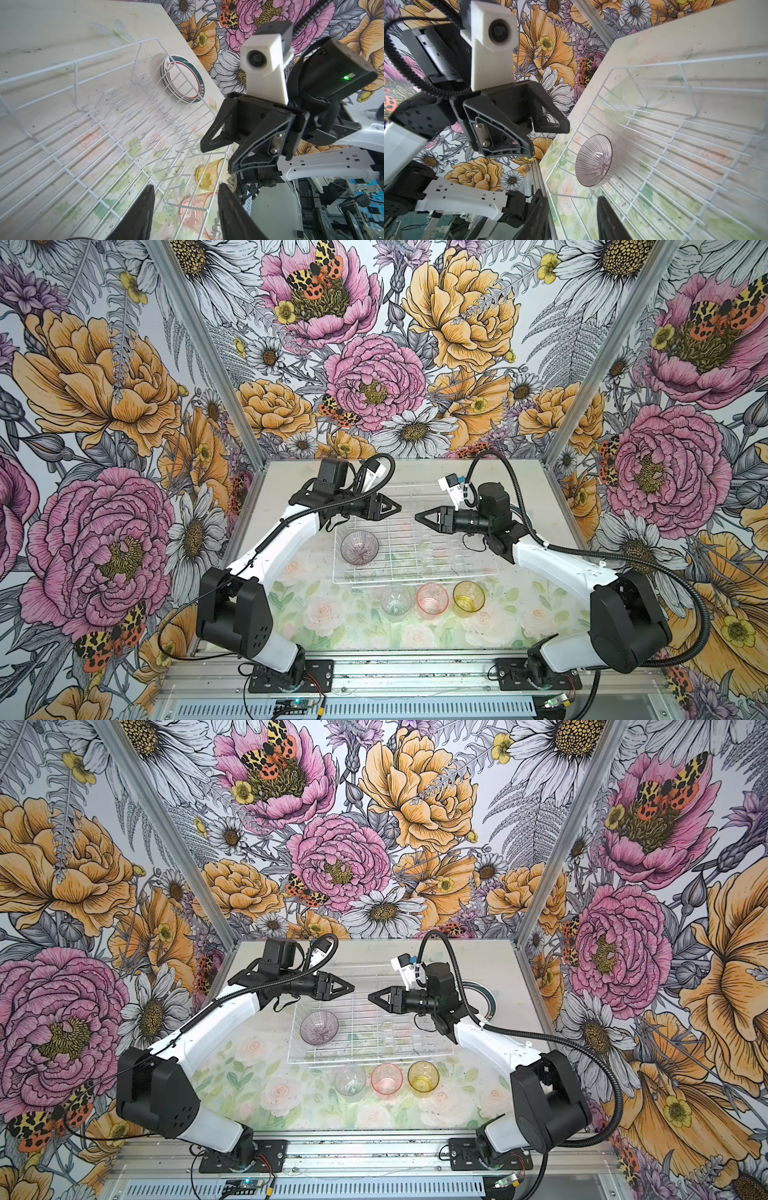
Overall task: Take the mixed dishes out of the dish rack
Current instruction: 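Hold the striped bowl out with the left gripper while the right grasps its rim, then open the left gripper and draw it back while the right holds the bowl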
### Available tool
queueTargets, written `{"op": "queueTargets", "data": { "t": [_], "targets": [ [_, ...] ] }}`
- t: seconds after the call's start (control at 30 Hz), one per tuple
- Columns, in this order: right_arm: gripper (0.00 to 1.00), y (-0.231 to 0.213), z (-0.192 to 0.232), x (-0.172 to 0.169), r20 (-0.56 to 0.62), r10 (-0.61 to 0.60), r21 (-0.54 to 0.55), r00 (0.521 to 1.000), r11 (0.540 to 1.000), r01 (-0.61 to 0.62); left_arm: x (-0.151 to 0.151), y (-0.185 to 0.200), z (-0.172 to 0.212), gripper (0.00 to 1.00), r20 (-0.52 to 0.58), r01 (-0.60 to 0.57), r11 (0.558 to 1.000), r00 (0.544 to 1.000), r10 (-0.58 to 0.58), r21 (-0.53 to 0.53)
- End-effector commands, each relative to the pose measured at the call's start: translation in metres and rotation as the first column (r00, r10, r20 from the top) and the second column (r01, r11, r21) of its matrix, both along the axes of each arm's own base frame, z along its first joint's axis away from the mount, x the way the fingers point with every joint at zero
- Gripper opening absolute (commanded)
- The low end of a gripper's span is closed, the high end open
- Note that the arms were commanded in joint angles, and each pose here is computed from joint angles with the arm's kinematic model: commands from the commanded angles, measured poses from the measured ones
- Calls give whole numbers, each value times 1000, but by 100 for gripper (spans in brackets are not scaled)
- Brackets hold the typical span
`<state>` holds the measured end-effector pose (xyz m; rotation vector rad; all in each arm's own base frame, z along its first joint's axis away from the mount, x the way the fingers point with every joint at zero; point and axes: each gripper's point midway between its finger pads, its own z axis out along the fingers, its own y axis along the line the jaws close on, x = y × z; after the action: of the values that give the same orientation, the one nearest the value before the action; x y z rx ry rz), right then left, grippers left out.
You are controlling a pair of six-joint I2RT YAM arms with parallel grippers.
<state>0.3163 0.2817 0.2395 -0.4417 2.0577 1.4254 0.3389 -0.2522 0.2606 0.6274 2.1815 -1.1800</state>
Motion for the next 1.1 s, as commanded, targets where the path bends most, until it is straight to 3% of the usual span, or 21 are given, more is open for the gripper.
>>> {"op": "queueTargets", "data": {
  "t": [0.0, 0.43, 0.53, 0.73, 0.9, 1.07],
  "targets": [
    [40, -7, -20, -6, -14, -22, -126, 1000, 992, 20, 4, 16, 4, 53, 72, -79, 995, 995, 75, 60],
    [40, 25, -31, -3, 21, -1, -322, 1000, 947, 8, 6, 75, 28, 60, 268, -369, 917, 908, 322, 151],
    [40, 34, -37, -2, 39, -3, -414, 999, 910, 19, 7, 92, 31, 62, 303, -452, 879, 867, 394, 150],
    [38, 52, -61, 10, 68, -18, -611, 998, 790, 56, -1, 126, 48, 67, 393, -593, 801, 759, 519, 87],
    [38, 69, -82, 18, 68, -13, -710, 998, 702, 57, -5, 140, 50, 67, 400, -622, 780, 735, 548, 74],
    [38, 81, -93, 25, 58, -6, -731, 998, 681, 46, -7, 150, 53, 68, 406, -646, 762, 711, 574, 53]
  ]
}}
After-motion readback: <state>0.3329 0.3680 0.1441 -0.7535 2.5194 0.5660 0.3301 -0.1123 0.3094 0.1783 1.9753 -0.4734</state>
